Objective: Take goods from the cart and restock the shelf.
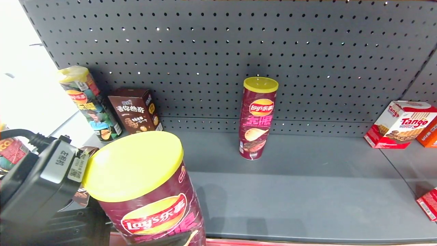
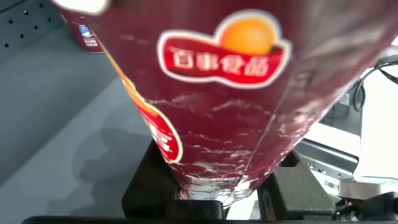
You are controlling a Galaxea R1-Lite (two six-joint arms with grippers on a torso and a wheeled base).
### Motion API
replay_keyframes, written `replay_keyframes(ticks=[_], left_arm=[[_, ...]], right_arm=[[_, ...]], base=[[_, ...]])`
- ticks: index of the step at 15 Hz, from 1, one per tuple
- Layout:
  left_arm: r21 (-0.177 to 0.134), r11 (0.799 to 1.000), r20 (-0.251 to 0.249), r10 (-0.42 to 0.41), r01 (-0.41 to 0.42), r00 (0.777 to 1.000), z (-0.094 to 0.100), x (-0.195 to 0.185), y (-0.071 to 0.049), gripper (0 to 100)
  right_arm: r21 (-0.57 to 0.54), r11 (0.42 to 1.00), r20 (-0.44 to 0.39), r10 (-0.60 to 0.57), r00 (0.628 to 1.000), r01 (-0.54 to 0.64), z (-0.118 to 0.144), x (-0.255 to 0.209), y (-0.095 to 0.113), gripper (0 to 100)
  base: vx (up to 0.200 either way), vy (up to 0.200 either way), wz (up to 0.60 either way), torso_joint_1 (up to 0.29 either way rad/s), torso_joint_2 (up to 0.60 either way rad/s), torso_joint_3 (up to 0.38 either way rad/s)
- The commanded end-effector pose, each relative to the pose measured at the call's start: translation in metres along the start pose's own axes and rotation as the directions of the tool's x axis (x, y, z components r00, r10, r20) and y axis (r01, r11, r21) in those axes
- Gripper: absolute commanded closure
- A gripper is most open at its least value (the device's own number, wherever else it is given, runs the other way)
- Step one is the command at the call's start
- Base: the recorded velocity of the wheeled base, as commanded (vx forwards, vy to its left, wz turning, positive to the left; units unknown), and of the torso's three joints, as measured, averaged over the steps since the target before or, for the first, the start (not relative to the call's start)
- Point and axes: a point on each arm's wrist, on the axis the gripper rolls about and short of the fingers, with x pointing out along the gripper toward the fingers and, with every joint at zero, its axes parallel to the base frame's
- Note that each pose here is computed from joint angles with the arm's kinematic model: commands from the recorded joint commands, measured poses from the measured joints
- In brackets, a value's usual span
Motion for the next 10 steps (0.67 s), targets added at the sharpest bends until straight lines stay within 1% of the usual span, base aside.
replay_keyframes(ticks=[1,2,3,6,7,8,9,10], left_arm=[[0.0,1.0,0.001,-0.002,0.002,1.0,0.001,0.001,0.001,100],[0.001,1.0,0.003,-0.009,0.009,1.0,0.003,0.002,0.001,100],[0.004,1.0,0.015,-0.027,0.027,1.0,0.009,0.006,0.003,100],[0.02,0.999,0.028,-0.04,0.039,0.999,0.022,0.019,0.007,100],[0.019,0.999,0.023,-0.035,0.035,0.999,0.025,0.024,0.01,100],[0.034,0.999,0.049,-0.025,0.023,0.999,0.035,0.03,0.014,100],[0.035,0.999,0.042,-0.027,0.025,0.999,0.034,0.035,0.016,100],[0.034,0.999,0.036,-0.036,0.035,0.999,0.033,0.035,0.015,100]], right_arm=[[-0.003,1.0,-0.002,0.001,1.0,-0.001,0.0,0.0,0.0,0],[-0.003,1.0,-0.003,0.001,1.0,-0.001,0.0,0.0,0.0,0],[-0.001,1.0,0.0,0.001,1.0,-0.001,0.0,0.0,0.0,0],[-0.001,1.0,-0.006,0.0,1.0,0.0,0.0,0.0,0.0,0],[-0.007,1.0,0.02,0.021,1.0,-0.021,0.012,-0.002,0.0,0],[-0.003,0.994,-0.005,0.11,0.994,-0.11,0.089,0.008,0.002,0],[-0.018,0.987,-0.005,0.16,0.987,-0.16,0.105,0.011,0.003,0],[-0.042,0.97,0.012,0.238,0.971,-0.238,0.121,0.013,0.004,0]], base=[[0.0,0.0,0.0,0.0,0.0,0.0],[0.0,0.0,0.0,0.0,0.0,0.0],[0.0,0.0,0.0,0.0,0.0,0.0],[0.0,0.0,0.0,0.0,0.0,0.0],[0.0,0.0,0.0,0.0,0.0,0.0],[0.0,0.0,0.0,0.0,0.0,0.0],[0.0,0.0,0.0,0.0,0.0,0.0],[0.0,0.0,0.0,0.0,0.0,0.0]])
